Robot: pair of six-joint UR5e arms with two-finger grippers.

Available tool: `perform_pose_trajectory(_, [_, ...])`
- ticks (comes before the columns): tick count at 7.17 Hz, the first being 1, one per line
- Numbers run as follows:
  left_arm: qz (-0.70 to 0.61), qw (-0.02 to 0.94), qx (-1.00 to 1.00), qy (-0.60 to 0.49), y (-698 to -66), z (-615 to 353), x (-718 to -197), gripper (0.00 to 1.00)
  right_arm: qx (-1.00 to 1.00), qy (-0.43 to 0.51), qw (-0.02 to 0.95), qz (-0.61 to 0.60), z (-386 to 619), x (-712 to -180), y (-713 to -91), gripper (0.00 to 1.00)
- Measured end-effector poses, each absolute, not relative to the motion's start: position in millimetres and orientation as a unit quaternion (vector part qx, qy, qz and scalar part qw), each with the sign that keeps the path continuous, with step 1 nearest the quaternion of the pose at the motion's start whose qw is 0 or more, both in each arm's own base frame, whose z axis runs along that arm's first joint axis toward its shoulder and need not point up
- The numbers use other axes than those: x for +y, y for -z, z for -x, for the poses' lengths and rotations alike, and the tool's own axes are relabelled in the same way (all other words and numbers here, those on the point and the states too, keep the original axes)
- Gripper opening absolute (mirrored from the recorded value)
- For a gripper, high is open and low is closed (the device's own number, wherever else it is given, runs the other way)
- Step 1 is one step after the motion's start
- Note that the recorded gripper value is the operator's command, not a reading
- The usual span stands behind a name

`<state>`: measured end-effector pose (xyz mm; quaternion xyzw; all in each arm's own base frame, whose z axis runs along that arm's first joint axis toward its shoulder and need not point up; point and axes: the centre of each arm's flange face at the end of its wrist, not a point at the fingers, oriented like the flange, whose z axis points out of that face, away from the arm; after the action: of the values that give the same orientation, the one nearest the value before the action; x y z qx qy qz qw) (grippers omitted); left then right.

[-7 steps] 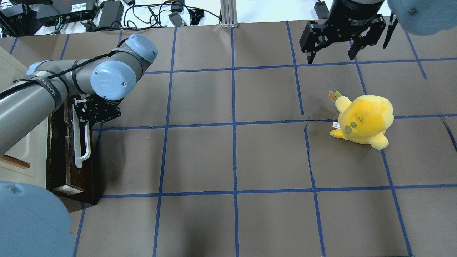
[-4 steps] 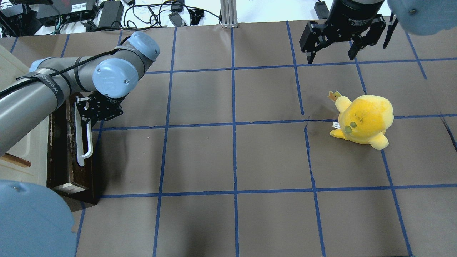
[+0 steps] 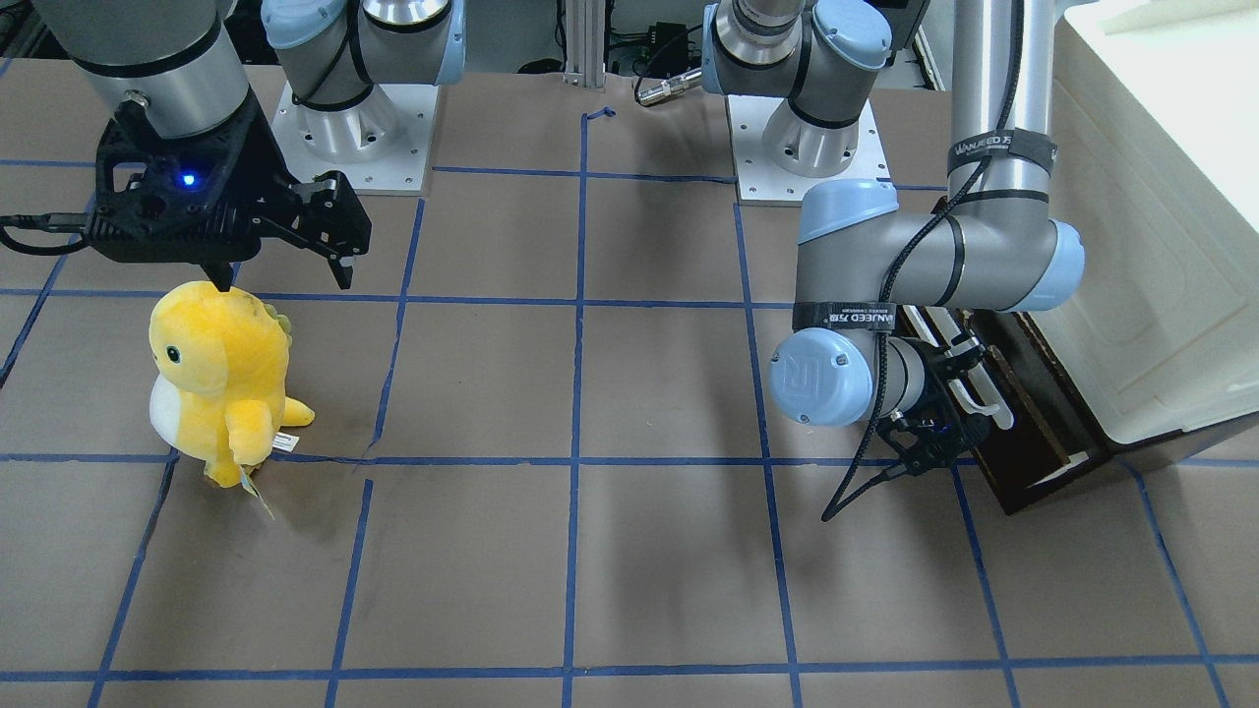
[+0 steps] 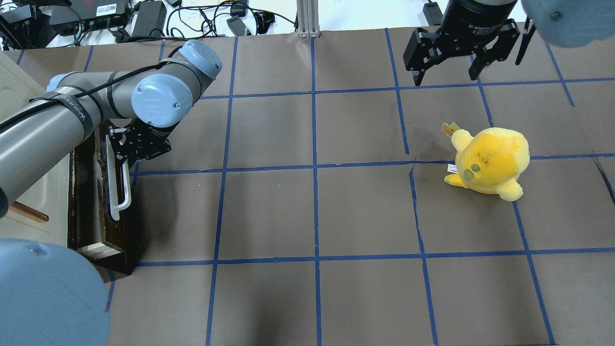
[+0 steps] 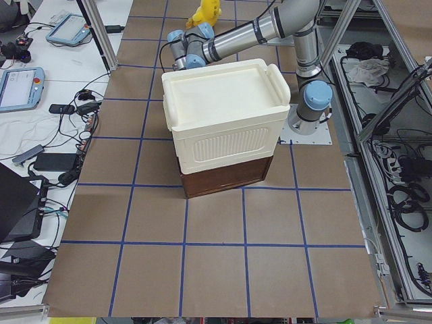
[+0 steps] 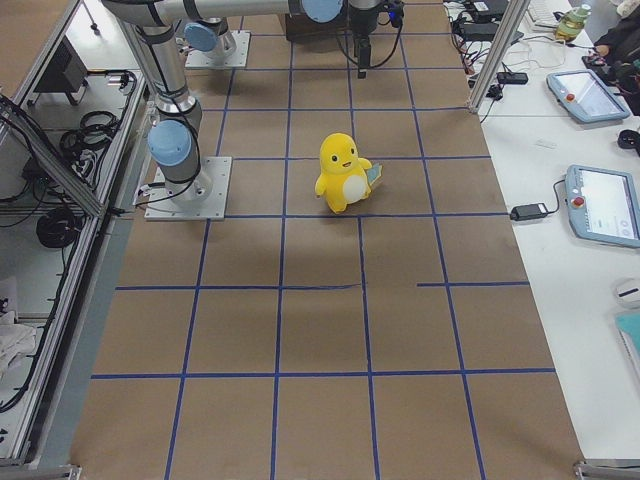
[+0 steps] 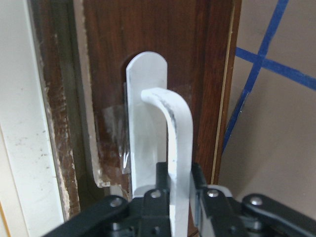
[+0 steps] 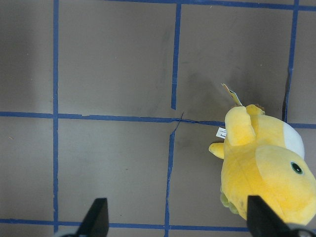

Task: Pull drawer sideways
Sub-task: 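Pull the handle with the left gripper away from the cabinet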

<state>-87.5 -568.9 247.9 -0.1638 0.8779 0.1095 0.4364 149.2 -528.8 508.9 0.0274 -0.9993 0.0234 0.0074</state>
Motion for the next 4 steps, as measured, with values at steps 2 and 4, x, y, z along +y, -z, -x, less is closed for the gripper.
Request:
perform_pose_trajectory(2, [0.159,0.440,0.877,-0.112,-250.6,92.2,-569.6,0.16,-0.999,-0.023,0.007,-0.027,-149.3,-528.8,-509.0,1.00])
perform_pose_trajectory(4, [0.154,0.445,0.875,-0.117,-256.3,91.9,-566.3,0.17,-0.999,-0.023,0.007,-0.027,-149.4,-528.8,-508.9,1.00])
